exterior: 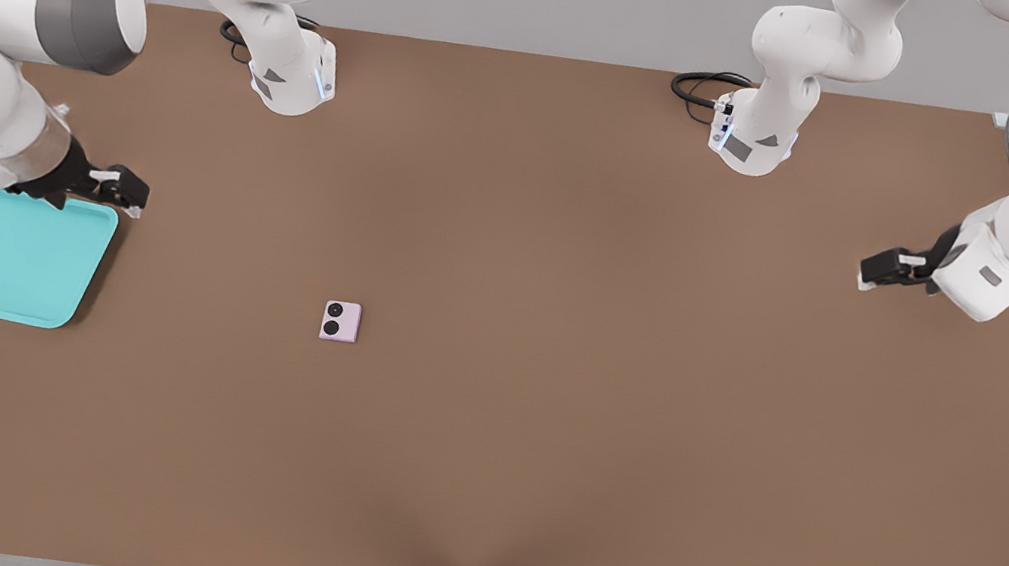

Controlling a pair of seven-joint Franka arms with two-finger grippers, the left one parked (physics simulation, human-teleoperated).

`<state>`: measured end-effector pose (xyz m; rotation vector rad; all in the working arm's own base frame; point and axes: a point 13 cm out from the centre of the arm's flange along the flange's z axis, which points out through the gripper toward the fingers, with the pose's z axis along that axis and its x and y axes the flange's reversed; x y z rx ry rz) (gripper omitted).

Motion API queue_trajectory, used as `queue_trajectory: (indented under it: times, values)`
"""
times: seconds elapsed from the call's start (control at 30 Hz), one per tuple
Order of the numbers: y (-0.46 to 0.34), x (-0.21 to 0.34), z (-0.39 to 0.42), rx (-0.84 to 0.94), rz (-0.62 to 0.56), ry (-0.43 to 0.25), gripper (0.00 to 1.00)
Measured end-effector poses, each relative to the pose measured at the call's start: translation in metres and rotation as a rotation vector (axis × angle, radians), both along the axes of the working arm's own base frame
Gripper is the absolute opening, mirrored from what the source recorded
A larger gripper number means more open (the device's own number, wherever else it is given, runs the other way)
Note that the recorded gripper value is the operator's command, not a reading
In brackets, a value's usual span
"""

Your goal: Keep left arm still and place phone on the tray with right arm

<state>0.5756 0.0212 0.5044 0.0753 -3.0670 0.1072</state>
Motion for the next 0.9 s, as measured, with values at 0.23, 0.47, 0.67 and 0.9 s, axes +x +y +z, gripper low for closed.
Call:
queue_trajectory:
  times: [0.23,0.47,0.67,0.9]
  values:
    - [0.112,0.039,-0.077,-0.002,0.161,0.045,1.0]
    - [0.214,0.069,-0.229,0.022,0.085,0.081,1.0]
    - [0.246,0.036,-0.276,0.072,-0.03,0.112,1.0]
    - [0.243,-0.008,-0.337,0.06,-0.155,0.164,1.0]
